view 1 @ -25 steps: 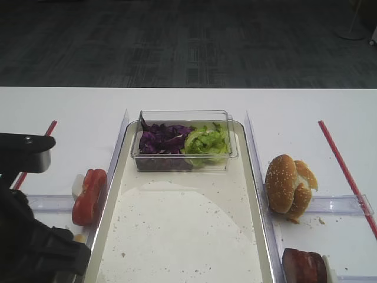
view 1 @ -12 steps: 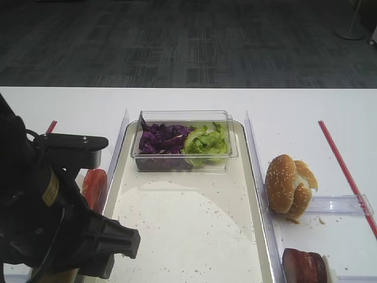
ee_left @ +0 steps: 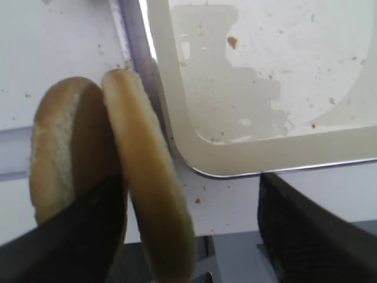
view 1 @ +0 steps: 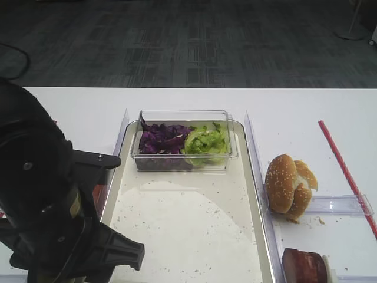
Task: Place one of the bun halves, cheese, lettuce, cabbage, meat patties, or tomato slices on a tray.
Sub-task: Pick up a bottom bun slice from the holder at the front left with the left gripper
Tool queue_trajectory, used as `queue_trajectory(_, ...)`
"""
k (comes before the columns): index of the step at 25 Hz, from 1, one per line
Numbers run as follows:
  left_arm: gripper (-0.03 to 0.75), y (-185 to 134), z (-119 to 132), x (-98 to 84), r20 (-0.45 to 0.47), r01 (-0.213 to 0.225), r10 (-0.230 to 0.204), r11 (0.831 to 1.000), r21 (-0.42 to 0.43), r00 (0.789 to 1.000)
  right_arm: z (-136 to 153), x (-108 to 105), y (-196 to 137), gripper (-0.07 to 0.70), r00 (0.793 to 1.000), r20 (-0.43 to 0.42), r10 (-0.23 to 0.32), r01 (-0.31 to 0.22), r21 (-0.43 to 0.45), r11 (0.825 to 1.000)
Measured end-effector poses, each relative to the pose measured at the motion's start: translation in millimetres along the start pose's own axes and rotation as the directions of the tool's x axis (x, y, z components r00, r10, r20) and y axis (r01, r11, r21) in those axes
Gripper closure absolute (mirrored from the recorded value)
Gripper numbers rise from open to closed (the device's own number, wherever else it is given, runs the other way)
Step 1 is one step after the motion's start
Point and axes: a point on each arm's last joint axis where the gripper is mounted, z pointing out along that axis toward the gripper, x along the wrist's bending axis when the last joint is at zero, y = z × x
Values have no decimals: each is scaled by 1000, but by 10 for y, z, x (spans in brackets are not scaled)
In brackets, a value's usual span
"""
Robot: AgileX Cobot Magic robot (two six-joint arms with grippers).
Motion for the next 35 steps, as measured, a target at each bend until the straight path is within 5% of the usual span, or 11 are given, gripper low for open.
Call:
queue_trajectory(6, 344, 22, 11, 19, -31, 6, -6, 1000, -13, 999, 0, 0, 0, 79, 1000, 0, 0, 0, 0, 1000)
queue_trajectory(16, 639, 36, 9, 49, -65, 3, -5, 1000, -28, 998, 0, 0, 0, 79, 1000, 0, 0, 0, 0, 1000)
queue_trajectory(25, 664, 72, -53, 35, -65, 2, -5, 999, -41, 998, 0, 0, 0, 79, 1000, 0, 0, 0, 0, 1000)
queue_trajectory(35, 667, 217, -604, 29, -41, 9, -15, 989, -146, 999, 0, 0, 0, 79, 1000, 0, 0, 0, 0, 1000)
